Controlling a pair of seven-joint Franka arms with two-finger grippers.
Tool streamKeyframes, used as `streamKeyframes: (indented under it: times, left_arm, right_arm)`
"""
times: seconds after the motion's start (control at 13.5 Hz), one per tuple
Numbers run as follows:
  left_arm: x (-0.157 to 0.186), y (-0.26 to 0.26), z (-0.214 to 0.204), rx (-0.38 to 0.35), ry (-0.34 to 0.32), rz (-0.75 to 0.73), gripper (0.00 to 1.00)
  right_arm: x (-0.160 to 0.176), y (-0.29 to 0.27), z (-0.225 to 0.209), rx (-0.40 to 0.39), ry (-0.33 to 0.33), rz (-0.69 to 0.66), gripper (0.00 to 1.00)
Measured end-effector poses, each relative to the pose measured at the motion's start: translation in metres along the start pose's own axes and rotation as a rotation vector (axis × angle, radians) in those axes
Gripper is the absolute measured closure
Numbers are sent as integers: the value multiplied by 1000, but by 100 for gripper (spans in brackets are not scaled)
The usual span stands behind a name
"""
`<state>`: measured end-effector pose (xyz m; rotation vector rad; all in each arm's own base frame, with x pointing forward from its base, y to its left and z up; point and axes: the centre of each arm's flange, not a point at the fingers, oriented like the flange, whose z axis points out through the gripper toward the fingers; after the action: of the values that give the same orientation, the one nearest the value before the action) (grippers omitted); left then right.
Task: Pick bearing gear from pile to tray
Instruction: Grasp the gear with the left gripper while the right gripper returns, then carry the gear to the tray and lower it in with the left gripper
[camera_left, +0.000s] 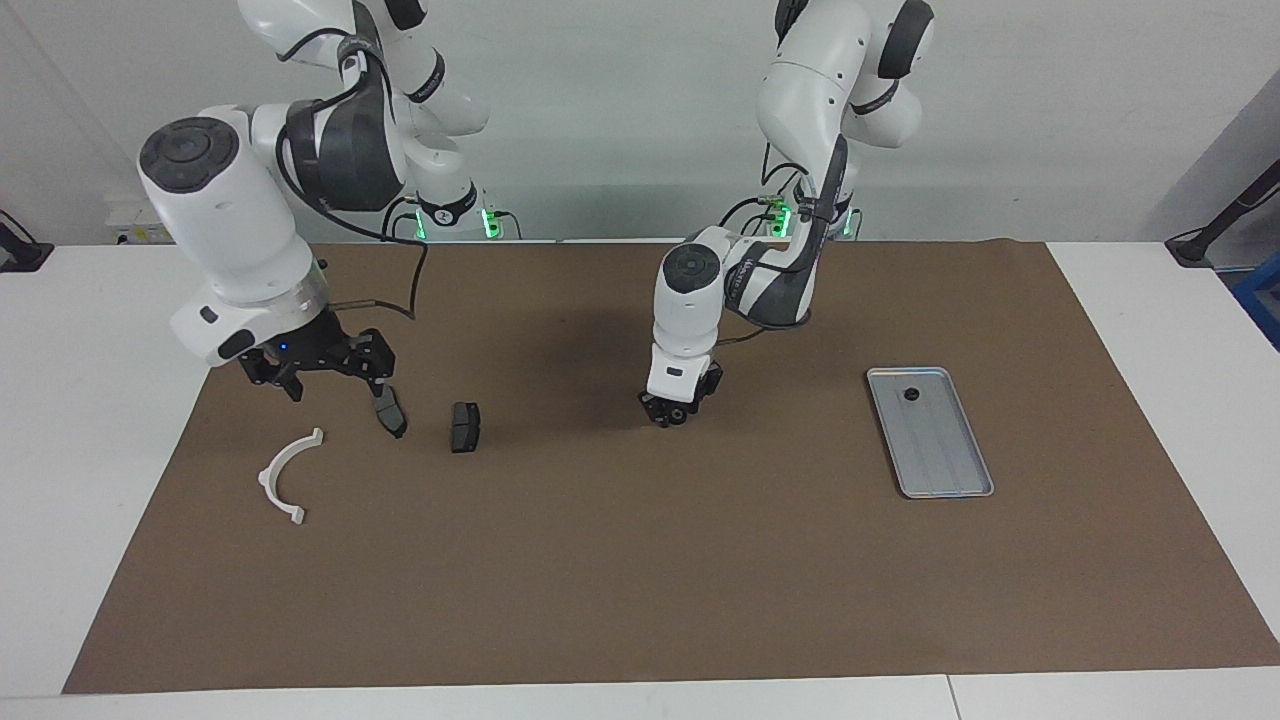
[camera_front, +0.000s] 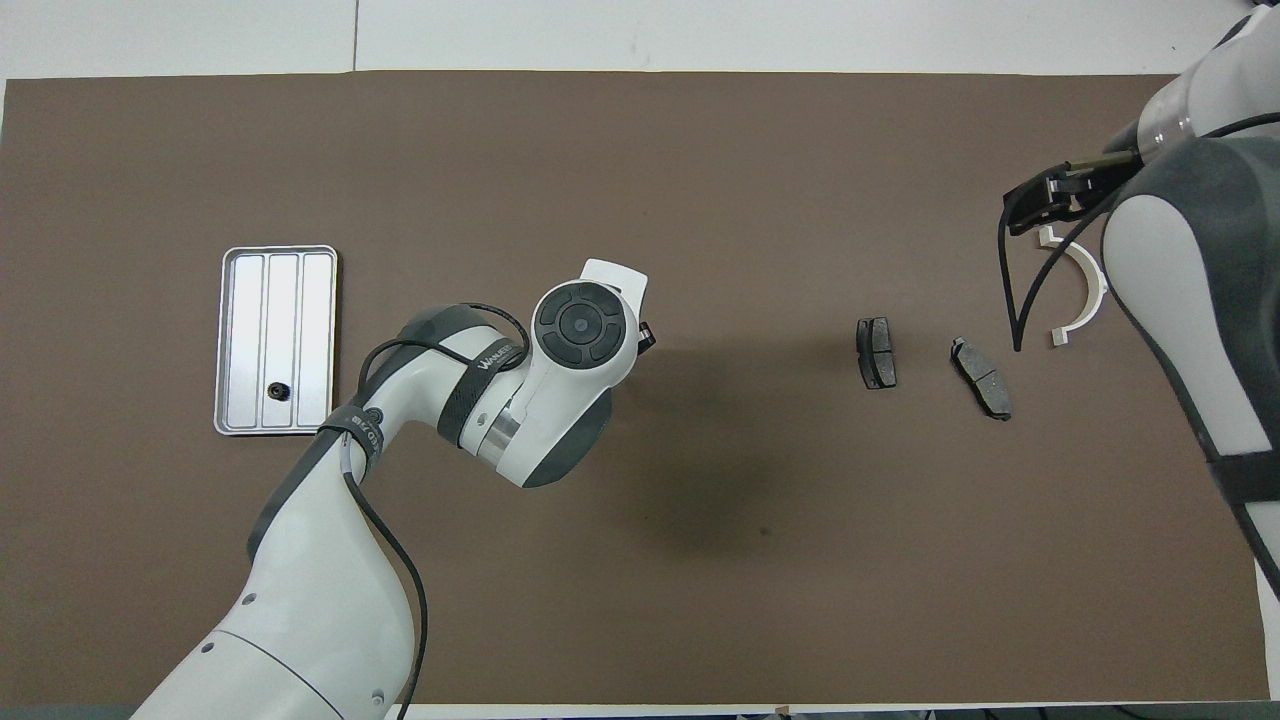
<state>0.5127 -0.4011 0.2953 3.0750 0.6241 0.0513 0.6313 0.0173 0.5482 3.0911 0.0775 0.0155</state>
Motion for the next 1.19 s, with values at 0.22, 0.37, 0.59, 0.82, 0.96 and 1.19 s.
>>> streamKeyframes:
  times: [0.22, 0.37, 0.59, 0.82, 0.96, 1.19]
  left_arm:
    - [7, -3, -4, 25, -8, -24, 65]
    - [30, -13, -22, 46, -8, -27, 65]
    - [107, -87, -74, 58, -16, 62, 65]
    - [188, -202, -93, 61, -41, 218, 65]
    - [227, -266, -85, 56, -57, 318, 65]
    - [245, -290, -62, 40, -30, 374, 65]
  right_arm:
    - [-39, 7, -39, -10, -13, 11, 0]
    - [-62, 8, -61, -15, -7, 17, 0]
    - [-80, 7, -75, -2, -11, 18, 0]
    - [-82, 3, -65, 34, -37, 18, 0]
    - [-82, 2, -59, 36, -50, 17, 0]
    - [-83, 1, -56, 36, -56, 14, 0]
